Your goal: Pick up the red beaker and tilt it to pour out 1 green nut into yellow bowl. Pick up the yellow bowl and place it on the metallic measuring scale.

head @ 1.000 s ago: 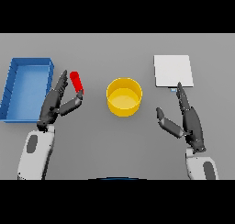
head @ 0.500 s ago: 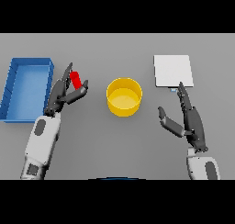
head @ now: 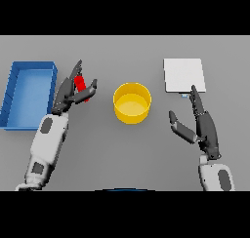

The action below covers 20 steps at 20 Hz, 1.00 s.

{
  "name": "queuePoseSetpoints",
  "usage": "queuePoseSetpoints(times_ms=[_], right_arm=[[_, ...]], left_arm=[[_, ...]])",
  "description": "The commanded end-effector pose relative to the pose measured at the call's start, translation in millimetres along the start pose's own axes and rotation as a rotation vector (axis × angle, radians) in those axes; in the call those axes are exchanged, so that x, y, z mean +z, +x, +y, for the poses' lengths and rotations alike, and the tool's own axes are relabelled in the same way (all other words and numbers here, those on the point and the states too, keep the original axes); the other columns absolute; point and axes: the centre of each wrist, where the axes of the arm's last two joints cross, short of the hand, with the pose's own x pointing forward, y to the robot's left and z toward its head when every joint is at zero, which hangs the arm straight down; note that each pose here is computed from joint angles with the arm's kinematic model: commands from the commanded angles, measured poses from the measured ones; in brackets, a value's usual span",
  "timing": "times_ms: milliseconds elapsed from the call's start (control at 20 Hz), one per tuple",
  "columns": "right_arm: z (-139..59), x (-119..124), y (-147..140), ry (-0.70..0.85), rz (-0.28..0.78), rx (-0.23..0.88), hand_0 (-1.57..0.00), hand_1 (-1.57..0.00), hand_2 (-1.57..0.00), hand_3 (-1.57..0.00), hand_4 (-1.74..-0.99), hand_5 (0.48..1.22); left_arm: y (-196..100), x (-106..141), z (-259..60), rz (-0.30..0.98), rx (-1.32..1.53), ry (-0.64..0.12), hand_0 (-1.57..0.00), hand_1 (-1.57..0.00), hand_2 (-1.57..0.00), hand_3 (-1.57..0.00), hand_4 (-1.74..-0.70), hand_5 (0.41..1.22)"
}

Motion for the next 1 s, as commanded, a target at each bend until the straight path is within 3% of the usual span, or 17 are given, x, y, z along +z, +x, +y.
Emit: queuePoseSetpoints(times_ms=[0, 50, 100, 150, 250, 400, 450, 600, 950], right_arm=[[-1.3, 1, -1, -0.001, -0.008, 0.009, 0.00, 0.00, 0.00, 0.00, -1.295, 0.683], [-3.1, 2, -2, -0.003, -0.010, 0.012, 0.00, 0.00, 0.00, 0.00, -1.291, 0.684], [-3.2, 1, -2, 0.000, -0.018, 0.010, 0.00, 0.00, 0.00, 0.00, -1.289, 0.684], [-4.0, 1, 0, 0.006, -0.027, 0.014, 0.00, 0.00, 0.00, 0.00, -1.286, 0.685], [-0.9, 3, -4, 0.007, -0.013, 0.011, 0.00, 0.00, 0.00, 0.00, -1.283, 0.683], [-0.5, 0, -2, 0.008, -0.011, 0.005, 0.00, 0.00, 0.00, 0.00, -1.291, 0.684], [0.4, -2, -1, 0.006, -0.012, 0.005, 0.00, 0.00, 0.00, 0.00, -1.293, 0.682], [-2.2, -3, -5, 0.015, -0.009, 0.004, 0.00, 0.00, 0.00, 0.00, -1.296, 0.682], [3.8, -3, -4, 0.022, -0.038, 0.027, 0.00, 0.00, 0.00, 0.00, -1.255, 0.672]], left_arm=[[0, -2, -2, 0.001, 0.009, 0.005, 0.00, 0.00, -0.03, 0.00, -1.39, 0.752], [-2, -2, -5, -0.001, 0.025, 0.016, -0.08, -0.08, -0.12, -0.08, -1.42, 0.770], [2, -6, -5, 0.007, 0.040, 0.025, -0.25, -0.28, -0.31, -0.22, -1.44, 0.795], [3, -8, -7, 0.021, 0.052, 0.038, -0.46, -0.48, -0.50, -0.49, -1.44, 0.881], [2, -11, -14, 0.019, 0.005, 0.068, -0.86, -0.87, -0.89, -0.88, -1.44, 1.003], [-1, -11, -19, -0.028, -0.001, 0.076, -1.21, -1.21, -1.22, -1.22, -1.45, 1.109], [0, -13, -19, -0.023, -0.004, 0.075, -1.28, -1.29, -1.29, -1.29, -1.45, 1.132], [-2, -10, -21, -0.061, 0.015, 0.093, -1.42, -1.42, -1.43, -1.43, -1.59, 1.123], [33, -15, -14, -0.160, -0.027, 0.127, -1.54, -1.54, -1.54, -1.54, -1.71, 1.097]])
